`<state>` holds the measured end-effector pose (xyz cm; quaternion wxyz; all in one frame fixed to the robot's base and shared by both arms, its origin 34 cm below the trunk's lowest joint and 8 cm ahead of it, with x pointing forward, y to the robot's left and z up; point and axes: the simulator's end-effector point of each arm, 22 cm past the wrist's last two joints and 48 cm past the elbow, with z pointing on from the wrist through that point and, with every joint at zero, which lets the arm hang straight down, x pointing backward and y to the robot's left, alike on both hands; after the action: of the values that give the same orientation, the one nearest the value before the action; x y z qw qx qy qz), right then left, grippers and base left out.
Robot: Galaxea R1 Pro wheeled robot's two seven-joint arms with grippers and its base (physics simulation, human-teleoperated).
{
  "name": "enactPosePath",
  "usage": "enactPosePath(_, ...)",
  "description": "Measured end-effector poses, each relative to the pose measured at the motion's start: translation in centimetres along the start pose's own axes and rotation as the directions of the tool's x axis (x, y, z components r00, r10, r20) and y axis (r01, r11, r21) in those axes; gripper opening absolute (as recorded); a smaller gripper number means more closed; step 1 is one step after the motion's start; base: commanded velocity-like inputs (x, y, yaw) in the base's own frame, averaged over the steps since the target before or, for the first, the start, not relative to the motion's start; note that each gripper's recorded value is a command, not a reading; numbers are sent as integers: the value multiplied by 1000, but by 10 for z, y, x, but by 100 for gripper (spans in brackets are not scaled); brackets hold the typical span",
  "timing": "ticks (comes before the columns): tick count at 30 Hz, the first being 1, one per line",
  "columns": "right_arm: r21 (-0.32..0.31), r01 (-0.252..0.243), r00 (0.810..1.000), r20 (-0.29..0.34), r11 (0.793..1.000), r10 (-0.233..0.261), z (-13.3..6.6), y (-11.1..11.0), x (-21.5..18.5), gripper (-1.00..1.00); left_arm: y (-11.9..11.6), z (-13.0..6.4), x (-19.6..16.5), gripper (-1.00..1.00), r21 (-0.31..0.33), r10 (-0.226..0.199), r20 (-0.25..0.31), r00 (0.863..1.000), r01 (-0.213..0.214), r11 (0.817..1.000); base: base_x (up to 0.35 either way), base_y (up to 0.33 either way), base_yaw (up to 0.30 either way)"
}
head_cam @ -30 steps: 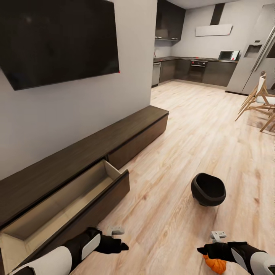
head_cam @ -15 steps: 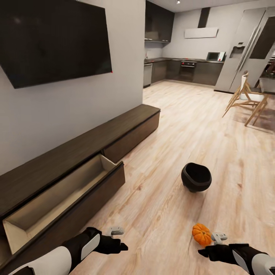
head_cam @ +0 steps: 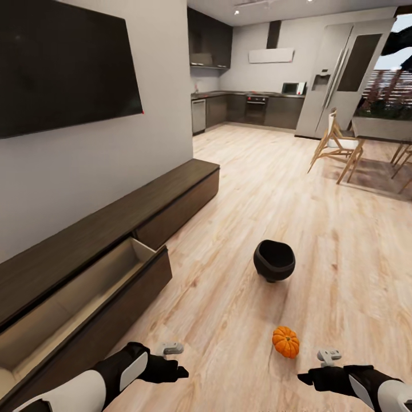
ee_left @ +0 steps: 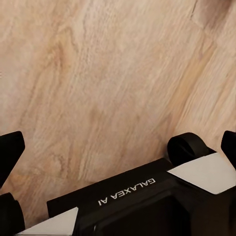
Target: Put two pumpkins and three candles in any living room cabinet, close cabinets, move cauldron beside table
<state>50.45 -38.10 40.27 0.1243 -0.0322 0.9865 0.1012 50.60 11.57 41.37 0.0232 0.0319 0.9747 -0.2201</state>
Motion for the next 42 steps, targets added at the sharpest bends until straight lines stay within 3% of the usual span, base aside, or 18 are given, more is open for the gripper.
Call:
enactPosePath(7,6,8,1000,18,1000,-8,-3,-1,-7,100,23,-2,-4,100,-47,-8,54,999,10,999,0,0,-204)
enactPosePath(11,100,8,1000,20,995,-10,-3,-18,-8,100,36,-3,1,100,-76,-18,62,998,23,997,0,0,-204)
enactPosePath(15,249,2,1000,19,968,-7,-10,-50,-7,100,49,-3,4,100,-103,-29,78,997,37,994,0,0,-216)
enactPosePath(18,258,0,1000,17,966,-5,-11,-51,-6,100,58,-6,7,100,-119,-36,77,996,45,992,0,0,-209)
enactPosePath(22,265,-1,1000,10,964,-2,-12,-54,1,100,87,-9,30,100,-179,-73,52,996,82,980,0,0,-148)
enactPosePath(29,261,6,999,-53,965,8,-8,-51,56,100,117,-4,81,100,-232,-98,44,994,106,967,0,0,-155)
enactPosePath(32,254,-8,999,-44,967,19,-5,-47,74,100,126,-1,99,100,-252,-89,66,994,103,962,0,0,-244)
enactPosePath(36,251,-67,997,-20,966,75,-4,-45,87,100,151,-6,111,100,-350,-80,94,992,108,930,0,0,-266)
enactPosePath(37,253,-104,994,-9,962,110,-5,-46,93,100,167,-12,118,100,-419,-76,110,991,115,901,0,0,-271)
enactPosePath(40,254,-137,989,-28,957,149,-5,-43,120,100,182,-18,127,100,-481,-93,154,984,157,863,0,0,-271)
enactPosePath(42,243,-141,987,-40,960,155,-1,-31,138,100,190,-22,137,100,-517,-138,181,974,213,829,0,0,-272)
